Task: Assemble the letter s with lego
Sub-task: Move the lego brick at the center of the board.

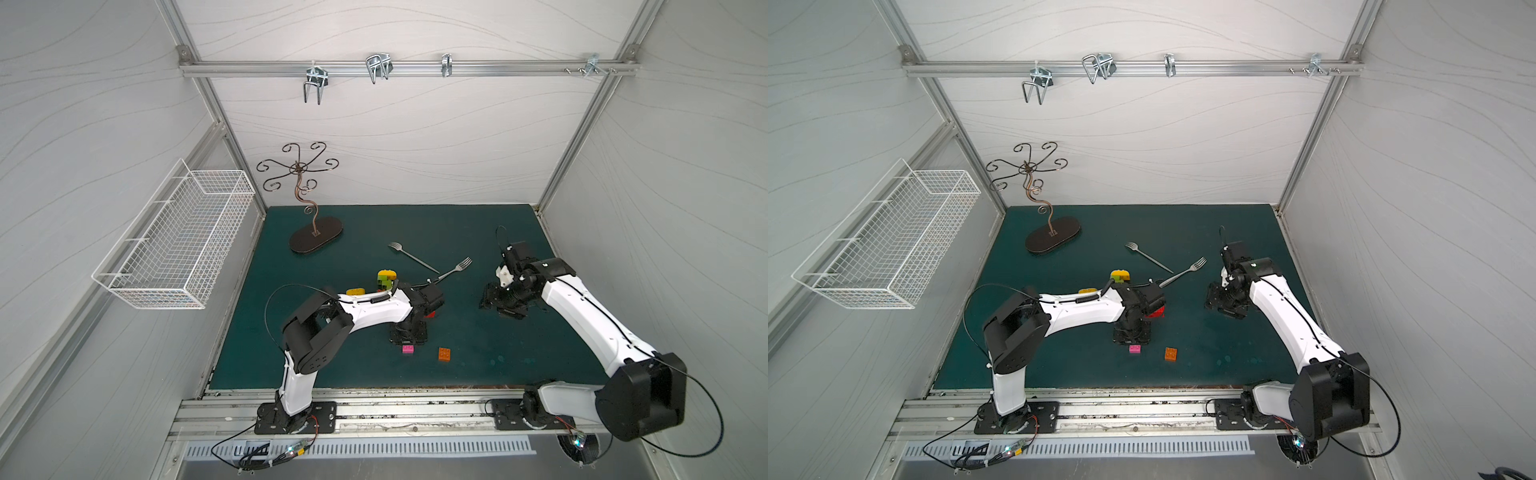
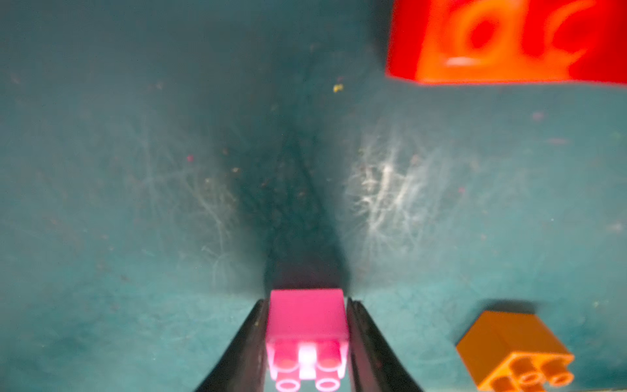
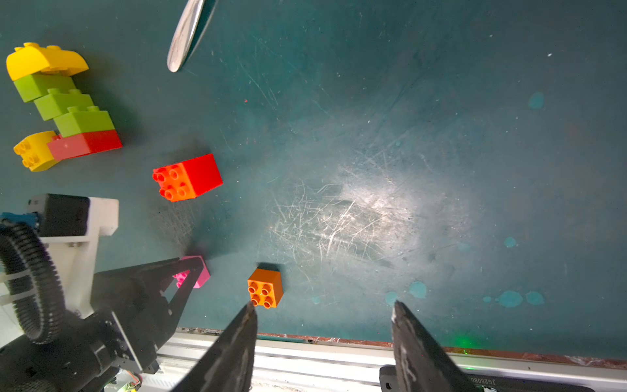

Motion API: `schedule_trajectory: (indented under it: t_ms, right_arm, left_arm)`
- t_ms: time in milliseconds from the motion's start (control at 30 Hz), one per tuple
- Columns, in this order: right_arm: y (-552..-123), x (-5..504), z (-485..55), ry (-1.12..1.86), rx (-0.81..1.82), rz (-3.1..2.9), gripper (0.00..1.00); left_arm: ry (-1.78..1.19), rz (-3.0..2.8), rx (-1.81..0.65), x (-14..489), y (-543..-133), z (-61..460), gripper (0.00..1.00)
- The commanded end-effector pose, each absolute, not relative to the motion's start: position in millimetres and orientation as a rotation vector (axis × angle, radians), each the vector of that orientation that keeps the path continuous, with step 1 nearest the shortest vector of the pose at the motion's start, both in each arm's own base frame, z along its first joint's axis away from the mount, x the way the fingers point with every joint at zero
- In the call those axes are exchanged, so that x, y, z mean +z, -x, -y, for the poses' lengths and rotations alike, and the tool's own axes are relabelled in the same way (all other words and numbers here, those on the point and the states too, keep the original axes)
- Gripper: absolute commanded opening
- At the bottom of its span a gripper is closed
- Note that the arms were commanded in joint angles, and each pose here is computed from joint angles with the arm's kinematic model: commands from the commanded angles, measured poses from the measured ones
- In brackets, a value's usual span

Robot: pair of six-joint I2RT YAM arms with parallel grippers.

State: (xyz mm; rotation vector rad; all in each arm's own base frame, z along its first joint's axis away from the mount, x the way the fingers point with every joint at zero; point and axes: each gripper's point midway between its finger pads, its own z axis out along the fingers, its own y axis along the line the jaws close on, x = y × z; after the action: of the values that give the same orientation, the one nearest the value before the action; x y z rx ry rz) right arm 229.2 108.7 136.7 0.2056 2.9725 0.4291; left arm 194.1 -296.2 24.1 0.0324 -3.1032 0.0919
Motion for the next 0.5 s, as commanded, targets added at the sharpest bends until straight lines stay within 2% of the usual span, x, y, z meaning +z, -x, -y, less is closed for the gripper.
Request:
schedule_trajectory:
  t_ms: [0, 233, 367, 467]
  right_arm:
    - [-226.6, 141.7, -110.1, -0.188, 0.457, -2.972, 0.64]
    - [-225.7, 143.7, -110.0, -0.191, 0.458, -2.972, 0.64]
    - [-224.2, 143.0, -108.8, -0.192, 0.451, -2.975, 0.64]
    - [-223.9, 142.7, -108.8, -0.189, 0.450, -2.975, 0.64]
  left_arm:
    - [-0.028, 3.111, 0.099, 30.5, -199.3, 306.9, 0.31]
    - [-0.026, 3.098, 0.150, 31.9, -212.8, 338.6, 0.31]
    - [-0.014, 3.095, 0.140, 26.5, -222.2, 353.3, 0.34]
    - [-0.018, 3.086, 0.104, 21.6, -228.0, 354.6, 0.40]
